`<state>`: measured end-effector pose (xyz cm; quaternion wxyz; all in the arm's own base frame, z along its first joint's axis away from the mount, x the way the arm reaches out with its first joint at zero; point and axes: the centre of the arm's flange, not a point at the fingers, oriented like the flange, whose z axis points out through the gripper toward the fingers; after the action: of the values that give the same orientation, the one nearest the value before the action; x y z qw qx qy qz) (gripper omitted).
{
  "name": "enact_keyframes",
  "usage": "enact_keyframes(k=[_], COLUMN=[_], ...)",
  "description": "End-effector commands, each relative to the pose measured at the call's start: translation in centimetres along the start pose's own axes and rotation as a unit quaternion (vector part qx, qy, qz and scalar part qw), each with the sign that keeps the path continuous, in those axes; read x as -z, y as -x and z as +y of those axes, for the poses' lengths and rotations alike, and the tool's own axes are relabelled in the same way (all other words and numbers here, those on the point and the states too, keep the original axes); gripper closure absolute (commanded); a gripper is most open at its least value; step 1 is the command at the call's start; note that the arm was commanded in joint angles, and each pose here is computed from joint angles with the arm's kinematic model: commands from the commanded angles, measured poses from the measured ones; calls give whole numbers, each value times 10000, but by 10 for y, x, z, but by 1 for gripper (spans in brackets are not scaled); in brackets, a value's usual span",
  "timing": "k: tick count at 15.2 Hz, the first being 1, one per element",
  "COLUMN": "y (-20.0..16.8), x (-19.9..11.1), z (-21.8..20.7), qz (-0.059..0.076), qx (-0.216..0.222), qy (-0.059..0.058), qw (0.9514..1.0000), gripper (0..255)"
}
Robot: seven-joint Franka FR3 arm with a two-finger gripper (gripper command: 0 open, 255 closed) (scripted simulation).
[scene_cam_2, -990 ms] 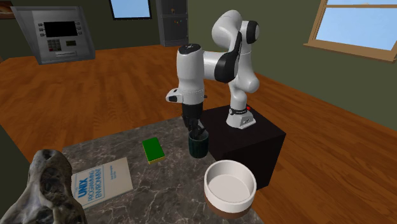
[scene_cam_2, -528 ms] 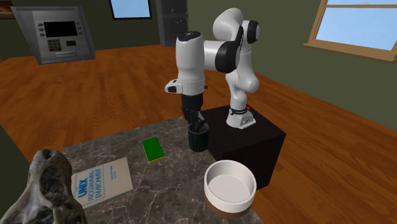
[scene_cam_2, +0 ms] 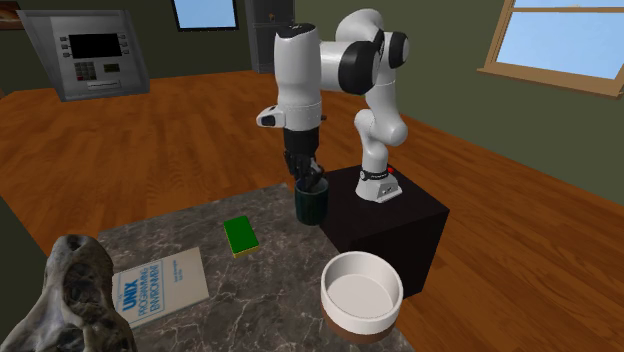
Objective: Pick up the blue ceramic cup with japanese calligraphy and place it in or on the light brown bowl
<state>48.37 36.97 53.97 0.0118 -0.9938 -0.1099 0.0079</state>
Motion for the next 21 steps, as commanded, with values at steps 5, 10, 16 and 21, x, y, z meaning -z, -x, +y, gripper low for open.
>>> enact_keyframes(k=[5, 10, 16, 21], y=[2, 4, 7, 6], x=[21, 27, 35, 8], z=[-27, -92, -178, -177], qz=[0, 0, 0, 0], qx=[0, 0, 0, 0], qy=[0, 0, 0, 0], qw=[10000, 10000, 10000, 10000], gripper=[255, 255, 255, 255])
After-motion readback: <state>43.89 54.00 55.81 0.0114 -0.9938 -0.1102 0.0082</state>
